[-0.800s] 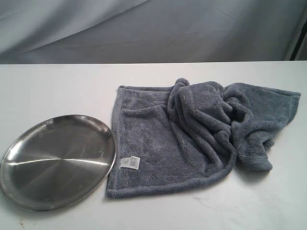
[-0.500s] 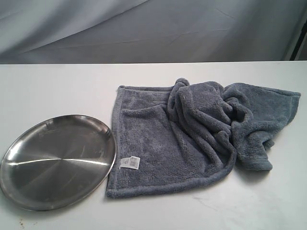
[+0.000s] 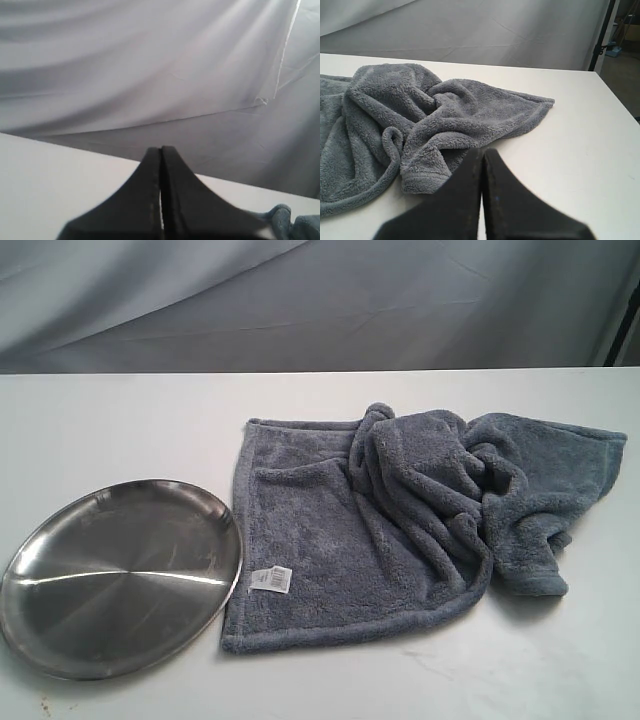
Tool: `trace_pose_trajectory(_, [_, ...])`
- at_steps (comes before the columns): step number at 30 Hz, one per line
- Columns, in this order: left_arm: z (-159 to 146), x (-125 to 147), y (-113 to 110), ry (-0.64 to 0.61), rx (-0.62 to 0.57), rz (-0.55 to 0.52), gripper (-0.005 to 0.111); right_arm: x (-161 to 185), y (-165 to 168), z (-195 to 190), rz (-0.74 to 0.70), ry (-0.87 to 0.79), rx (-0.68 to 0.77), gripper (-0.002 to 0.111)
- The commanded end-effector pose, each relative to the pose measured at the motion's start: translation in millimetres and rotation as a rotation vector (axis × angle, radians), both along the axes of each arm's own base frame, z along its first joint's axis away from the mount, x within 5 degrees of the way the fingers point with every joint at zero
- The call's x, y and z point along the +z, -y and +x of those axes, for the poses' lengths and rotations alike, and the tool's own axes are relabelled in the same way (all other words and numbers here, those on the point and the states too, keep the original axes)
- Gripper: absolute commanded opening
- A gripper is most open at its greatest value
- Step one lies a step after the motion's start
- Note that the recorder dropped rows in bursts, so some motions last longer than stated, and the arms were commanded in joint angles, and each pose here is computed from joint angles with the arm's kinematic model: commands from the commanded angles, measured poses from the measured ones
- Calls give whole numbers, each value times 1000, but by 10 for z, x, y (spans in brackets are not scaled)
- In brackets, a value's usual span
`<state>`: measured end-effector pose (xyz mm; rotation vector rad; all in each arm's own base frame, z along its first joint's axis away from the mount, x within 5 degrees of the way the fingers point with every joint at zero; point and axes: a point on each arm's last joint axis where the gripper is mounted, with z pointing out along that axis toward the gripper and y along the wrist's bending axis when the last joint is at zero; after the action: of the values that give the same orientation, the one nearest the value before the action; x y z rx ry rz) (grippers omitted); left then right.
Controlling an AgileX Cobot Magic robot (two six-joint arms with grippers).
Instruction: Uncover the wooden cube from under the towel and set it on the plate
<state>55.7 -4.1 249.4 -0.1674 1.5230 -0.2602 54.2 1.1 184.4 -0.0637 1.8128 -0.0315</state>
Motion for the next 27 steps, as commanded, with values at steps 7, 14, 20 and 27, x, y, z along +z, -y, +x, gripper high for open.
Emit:
trace_pose_trajectory(7, [276,538,103,-380,-158,310,0,-2,-3,-2,2,10,4,0])
trace_pose_trajectory(14, [733,838,331,-662,-485,440,0,-2,-3,-2,2,10,4,0])
trace_pose_trajectory(20, [1002,852,557,-838,-611,569,0,-2,-3,-2,2,10,4,0])
trace_pose_trajectory(27, [1126,748,911,-914,-764,680,0,-2,-3,-2,2,10,4,0])
